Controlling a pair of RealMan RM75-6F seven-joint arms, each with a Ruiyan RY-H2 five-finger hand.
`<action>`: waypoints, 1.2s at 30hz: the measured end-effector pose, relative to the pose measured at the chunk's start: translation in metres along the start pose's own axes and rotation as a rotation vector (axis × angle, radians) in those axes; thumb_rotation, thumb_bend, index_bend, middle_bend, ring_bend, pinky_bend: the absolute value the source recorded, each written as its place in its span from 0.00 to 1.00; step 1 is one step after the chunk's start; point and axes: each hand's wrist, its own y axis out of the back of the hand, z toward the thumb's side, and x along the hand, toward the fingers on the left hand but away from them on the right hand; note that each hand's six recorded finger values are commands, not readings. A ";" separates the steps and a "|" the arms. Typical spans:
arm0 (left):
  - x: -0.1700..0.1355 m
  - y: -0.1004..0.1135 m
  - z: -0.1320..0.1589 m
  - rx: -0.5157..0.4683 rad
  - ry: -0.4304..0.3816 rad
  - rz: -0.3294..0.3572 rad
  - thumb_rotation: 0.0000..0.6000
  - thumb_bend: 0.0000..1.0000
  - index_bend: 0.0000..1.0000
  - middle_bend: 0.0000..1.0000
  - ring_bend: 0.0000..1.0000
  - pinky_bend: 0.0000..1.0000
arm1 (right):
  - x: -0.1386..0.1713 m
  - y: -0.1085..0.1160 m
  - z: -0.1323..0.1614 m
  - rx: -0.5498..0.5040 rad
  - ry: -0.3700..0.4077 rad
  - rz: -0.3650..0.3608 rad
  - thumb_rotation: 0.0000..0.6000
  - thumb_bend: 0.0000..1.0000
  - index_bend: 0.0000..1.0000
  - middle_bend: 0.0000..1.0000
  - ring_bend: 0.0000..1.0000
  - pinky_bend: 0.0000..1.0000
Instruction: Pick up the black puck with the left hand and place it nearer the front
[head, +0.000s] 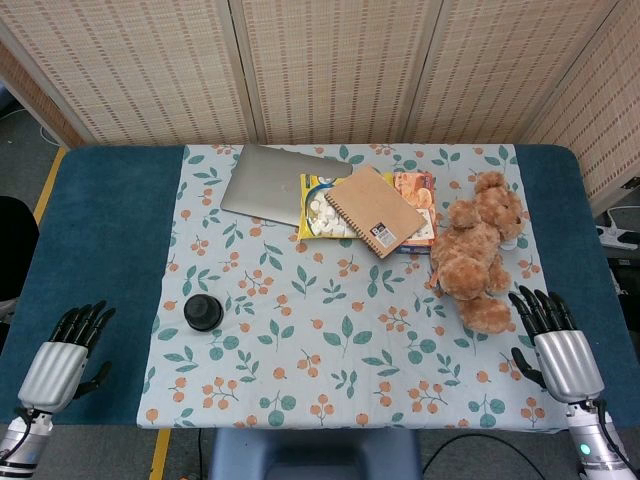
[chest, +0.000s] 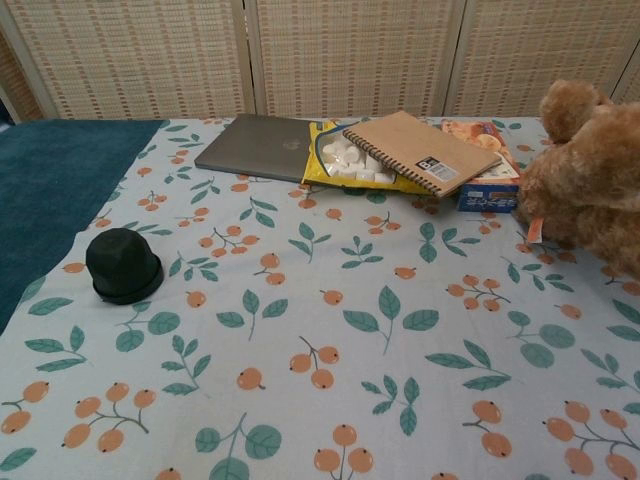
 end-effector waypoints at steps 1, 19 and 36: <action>0.000 -0.001 0.001 0.001 -0.002 -0.003 1.00 0.37 0.00 0.00 0.00 0.08 | 0.001 0.000 0.000 0.002 0.001 0.001 1.00 0.29 0.00 0.00 0.00 0.00; 0.040 -0.049 0.094 -0.195 -0.228 -0.005 1.00 0.33 0.00 0.00 0.00 0.09 | 0.005 -0.001 0.003 -0.002 0.012 0.018 1.00 0.29 0.00 0.00 0.00 0.00; 0.086 -0.090 0.130 -0.185 -0.229 -0.065 1.00 0.33 0.00 0.00 0.00 0.09 | 0.001 -0.006 0.003 0.000 0.009 0.045 1.00 0.29 0.00 0.00 0.00 0.00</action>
